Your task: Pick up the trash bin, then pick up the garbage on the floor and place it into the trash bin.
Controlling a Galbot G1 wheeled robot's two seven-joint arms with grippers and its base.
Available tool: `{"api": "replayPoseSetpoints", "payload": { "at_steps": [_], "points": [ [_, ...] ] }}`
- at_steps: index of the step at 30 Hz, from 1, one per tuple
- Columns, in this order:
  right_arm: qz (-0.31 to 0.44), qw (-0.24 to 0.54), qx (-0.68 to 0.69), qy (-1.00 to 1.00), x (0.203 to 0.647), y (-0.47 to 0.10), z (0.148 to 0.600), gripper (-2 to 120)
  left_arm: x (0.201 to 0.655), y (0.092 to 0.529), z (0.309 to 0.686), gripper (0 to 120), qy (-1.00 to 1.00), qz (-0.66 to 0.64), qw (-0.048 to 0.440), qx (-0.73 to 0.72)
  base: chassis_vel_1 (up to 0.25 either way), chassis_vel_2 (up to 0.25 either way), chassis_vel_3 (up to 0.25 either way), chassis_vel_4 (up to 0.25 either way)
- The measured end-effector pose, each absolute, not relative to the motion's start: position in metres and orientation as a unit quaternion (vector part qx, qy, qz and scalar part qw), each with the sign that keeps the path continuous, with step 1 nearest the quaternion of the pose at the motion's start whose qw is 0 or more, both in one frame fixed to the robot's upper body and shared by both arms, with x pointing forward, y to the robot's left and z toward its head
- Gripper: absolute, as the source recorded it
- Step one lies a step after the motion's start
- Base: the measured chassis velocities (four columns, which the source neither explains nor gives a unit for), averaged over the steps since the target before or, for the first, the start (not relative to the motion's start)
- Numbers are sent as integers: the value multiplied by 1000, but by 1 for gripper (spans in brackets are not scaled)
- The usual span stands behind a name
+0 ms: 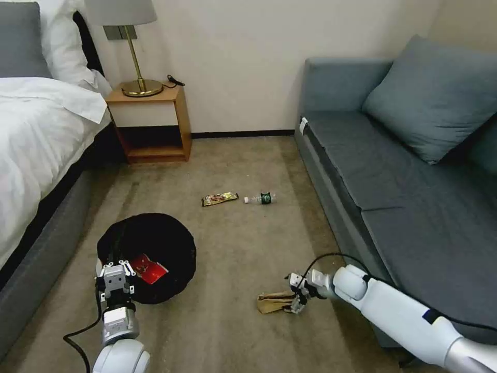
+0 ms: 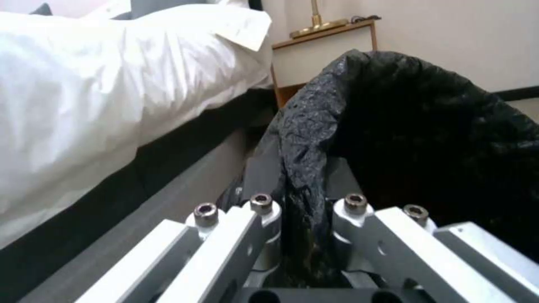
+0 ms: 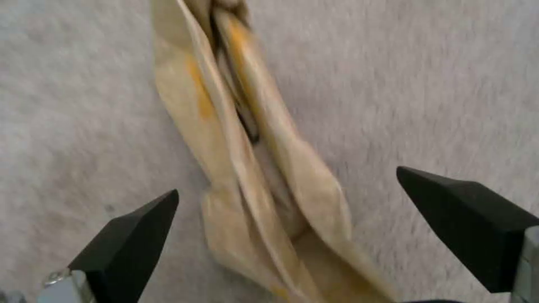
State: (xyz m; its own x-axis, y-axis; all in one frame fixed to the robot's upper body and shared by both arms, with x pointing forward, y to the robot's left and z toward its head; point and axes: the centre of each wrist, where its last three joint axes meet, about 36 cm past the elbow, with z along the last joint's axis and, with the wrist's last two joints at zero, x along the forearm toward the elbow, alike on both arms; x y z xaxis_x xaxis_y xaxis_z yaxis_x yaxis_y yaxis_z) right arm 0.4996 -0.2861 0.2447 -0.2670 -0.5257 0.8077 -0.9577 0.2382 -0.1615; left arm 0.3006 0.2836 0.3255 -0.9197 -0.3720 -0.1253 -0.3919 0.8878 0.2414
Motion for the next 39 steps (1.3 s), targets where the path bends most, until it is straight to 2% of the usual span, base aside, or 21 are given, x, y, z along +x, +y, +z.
{"api": "replayPoseSetpoints", "payload": {
  "at_steps": [6,8,11,14,15,16,20,22,25,27,28,30,34,39],
  "points": [
    [341,328,512,-717,503,-291,234,96,300,284,325,0,971,133,38,-195,0,0,0,0],
    [341,329,513,-715,503,-291,233,93,300,284,325,0,971,133,37,-195,0,0,0,0],
    [339,332,522,-709,502,-288,230,78,300,284,324,0,971,133,36,-194,0,0,0,0],
    [339,332,522,-709,502,-288,230,78,300,284,324,0,971,133,36,-194,0,0,0,0],
    [335,330,526,-708,501,-285,228,64,300,285,323,0,971,133,36,-193,0,0,0,0],
    [335,329,528,-708,502,-284,228,58,299,285,322,0,972,133,36,-193,0,0,0,0],
    [334,328,529,-708,502,-284,228,51,299,285,322,0,971,133,36,-193,0,0,0,0],
    [334,327,531,-707,503,-283,229,36,298,286,322,0,971,134,35,-192,0,0,0,0],
    [333,326,532,-707,503,-283,230,30,297,287,323,0,971,135,36,-192,0,0,0,0],
    [331,324,533,-708,503,-282,230,19,296,288,324,0,971,135,38,-191,0,0,0,0],
    [331,324,533,-708,503,-282,230,19,296,288,324,0,971,135,38,-191,0,0,0,0],
    [328,321,532,-712,503,-283,231,10,295,288,325,0,971,136,40,-190,0,0,0,0],
    [314,312,528,-725,505,-285,233,7,293,287,327,0,971,142,49,-186,0,0,0,0],
    [248,282,519,-768,515,-277,246,7,293,286,328,0,971,142,53,-185,0,0,0,0]
  ]
}}
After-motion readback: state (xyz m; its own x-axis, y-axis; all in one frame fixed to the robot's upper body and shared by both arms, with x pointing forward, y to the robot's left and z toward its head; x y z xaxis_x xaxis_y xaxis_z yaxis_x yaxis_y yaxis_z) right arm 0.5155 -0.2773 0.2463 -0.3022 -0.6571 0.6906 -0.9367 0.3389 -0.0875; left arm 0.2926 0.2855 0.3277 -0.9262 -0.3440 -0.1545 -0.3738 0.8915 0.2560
